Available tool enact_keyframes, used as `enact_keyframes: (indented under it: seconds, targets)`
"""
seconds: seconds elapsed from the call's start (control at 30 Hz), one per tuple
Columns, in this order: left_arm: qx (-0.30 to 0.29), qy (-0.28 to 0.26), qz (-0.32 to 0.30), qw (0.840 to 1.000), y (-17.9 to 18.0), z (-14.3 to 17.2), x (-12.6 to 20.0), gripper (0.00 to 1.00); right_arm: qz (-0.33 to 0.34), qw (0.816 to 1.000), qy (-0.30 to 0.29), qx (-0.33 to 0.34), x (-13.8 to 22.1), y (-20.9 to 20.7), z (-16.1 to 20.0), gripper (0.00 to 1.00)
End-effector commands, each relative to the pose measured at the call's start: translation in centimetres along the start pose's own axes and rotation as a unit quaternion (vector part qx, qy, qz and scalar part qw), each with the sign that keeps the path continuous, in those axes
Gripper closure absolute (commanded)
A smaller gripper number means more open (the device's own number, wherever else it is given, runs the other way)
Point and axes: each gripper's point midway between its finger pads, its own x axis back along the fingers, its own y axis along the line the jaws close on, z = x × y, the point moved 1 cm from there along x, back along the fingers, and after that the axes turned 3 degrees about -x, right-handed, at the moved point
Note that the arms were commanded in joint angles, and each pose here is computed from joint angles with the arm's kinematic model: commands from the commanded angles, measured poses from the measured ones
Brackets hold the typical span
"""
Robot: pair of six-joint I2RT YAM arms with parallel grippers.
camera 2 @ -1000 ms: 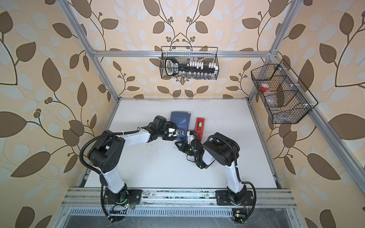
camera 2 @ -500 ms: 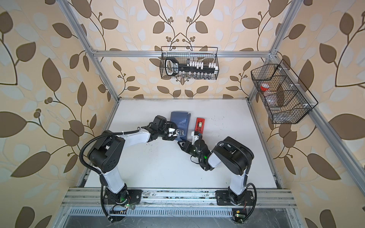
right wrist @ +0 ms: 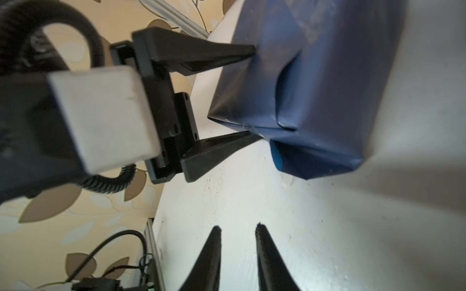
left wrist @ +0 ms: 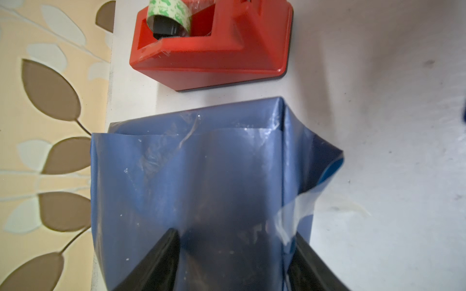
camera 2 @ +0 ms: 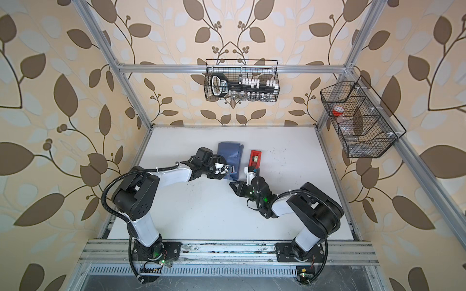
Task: Wrap a gift box in wrapping paper
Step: Wrap the gift box with the wrapping paper.
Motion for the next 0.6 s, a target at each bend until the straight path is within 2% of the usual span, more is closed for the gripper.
enact_keyframes:
  seconds: [0.0, 0.13, 0.3, 0.57]
  targets:
    - [0.048, 0.042, 0.142, 0.988, -8.3, 2.4, -1.4, 0.34, -0.035, 0.999, -0.016, 0.025, -0.6, 2.0, -1.4, 0.91]
    - [0.048, 0.044, 0.144, 0.987, -8.3, 2.4, -1.4, 0.34, -0.032, 0.999, -0.038, 0.008, -2.6, 1.5, -2.5, 1.00]
    - [0.050, 0.041, 0.141, 0.988, -8.1, 2.2, -1.2, 0.34, -0.015, 0.999, -0.036, 0.010, -4.8, 0.8, -2.4, 1.00]
    - [0.050, 0.042, 0.145, 0.987, -8.4, 2.3, -1.4, 0.34, 0.051, 0.997, -0.058, 0.030, -5.7, -1.8, -3.1, 1.00]
